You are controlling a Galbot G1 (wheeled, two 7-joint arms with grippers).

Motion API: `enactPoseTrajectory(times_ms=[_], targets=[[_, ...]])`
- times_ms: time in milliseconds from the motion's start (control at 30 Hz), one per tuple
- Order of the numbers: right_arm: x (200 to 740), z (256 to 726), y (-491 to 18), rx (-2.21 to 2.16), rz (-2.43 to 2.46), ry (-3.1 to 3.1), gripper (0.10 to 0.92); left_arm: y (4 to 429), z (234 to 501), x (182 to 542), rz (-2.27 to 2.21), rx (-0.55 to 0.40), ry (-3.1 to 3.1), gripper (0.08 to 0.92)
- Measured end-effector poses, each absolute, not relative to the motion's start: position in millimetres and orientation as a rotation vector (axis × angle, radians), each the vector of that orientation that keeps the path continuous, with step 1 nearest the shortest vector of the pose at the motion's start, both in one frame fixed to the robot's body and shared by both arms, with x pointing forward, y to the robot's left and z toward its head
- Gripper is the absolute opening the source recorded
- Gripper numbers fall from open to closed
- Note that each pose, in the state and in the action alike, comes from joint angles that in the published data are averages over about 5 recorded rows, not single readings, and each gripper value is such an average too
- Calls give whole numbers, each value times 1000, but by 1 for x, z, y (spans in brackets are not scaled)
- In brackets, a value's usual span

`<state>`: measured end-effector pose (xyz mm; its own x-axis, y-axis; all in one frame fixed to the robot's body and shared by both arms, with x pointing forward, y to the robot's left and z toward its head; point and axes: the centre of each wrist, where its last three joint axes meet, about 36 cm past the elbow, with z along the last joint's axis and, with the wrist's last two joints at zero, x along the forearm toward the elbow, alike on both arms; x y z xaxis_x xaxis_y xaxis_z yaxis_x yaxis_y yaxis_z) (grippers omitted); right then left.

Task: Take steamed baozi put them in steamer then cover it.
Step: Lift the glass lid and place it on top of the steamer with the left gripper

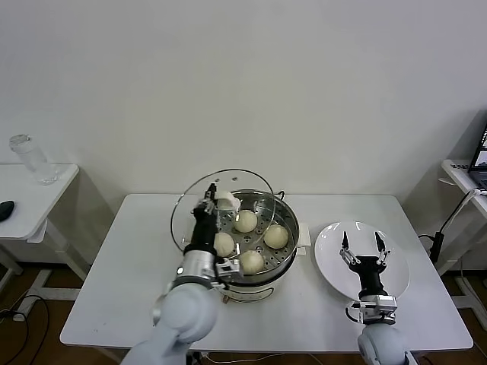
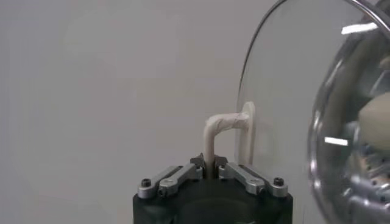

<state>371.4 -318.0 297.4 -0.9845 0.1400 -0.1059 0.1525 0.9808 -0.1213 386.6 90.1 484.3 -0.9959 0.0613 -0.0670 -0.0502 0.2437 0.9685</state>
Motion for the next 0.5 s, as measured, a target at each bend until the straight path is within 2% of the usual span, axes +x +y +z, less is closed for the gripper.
enactPoseTrajectory(times_ms=[500], targets=[[370, 287, -320, 248, -197, 3044, 823, 47, 465, 389, 2002, 73, 2343, 188]])
